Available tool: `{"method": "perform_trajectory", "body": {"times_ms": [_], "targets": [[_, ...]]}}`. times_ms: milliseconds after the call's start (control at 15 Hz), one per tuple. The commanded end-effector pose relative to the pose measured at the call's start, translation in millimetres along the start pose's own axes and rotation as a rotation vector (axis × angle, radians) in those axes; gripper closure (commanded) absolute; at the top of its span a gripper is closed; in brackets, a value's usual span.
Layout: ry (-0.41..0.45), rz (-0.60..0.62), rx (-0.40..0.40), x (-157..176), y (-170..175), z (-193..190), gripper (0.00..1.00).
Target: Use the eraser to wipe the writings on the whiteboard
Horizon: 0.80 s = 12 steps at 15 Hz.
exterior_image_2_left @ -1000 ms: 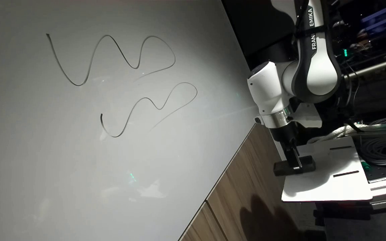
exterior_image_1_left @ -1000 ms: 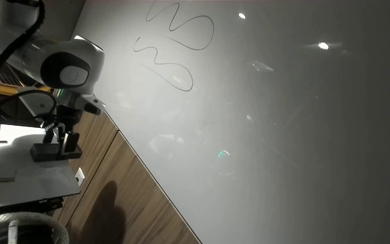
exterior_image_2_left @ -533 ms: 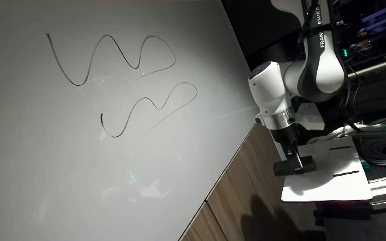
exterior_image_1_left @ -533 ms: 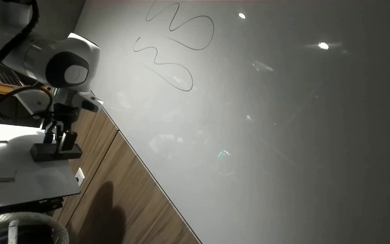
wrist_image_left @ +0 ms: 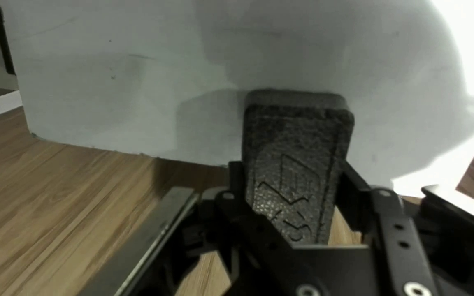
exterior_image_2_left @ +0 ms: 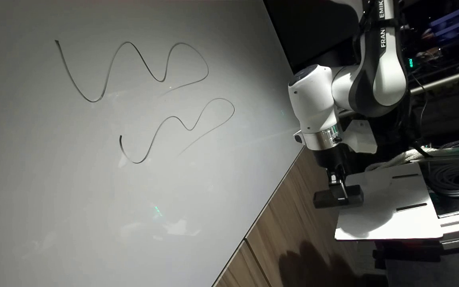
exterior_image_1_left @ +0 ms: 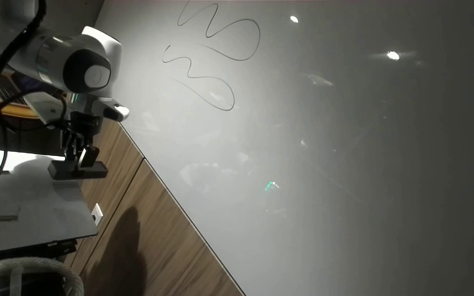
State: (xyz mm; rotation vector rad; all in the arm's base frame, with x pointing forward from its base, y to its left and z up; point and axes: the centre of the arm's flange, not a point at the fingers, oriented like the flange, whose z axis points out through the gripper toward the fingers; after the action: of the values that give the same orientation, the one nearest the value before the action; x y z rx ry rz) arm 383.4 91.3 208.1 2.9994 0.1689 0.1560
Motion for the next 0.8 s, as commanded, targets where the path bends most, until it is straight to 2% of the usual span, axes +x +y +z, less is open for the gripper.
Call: {"method": "perform_trajectory", "body": {"times_ms": [0,133,333,733], "targets": [[0.029,0.027,-0.001,-41,-1,-68,0.70],[0.095,0.034,-0.002,-26,-13,-95,0.70],[0.282,-0.003,-0.027,0,-34,-154,0.70],[0.650,-0.057,-0.031,32,-76,-306,0.70]]}}
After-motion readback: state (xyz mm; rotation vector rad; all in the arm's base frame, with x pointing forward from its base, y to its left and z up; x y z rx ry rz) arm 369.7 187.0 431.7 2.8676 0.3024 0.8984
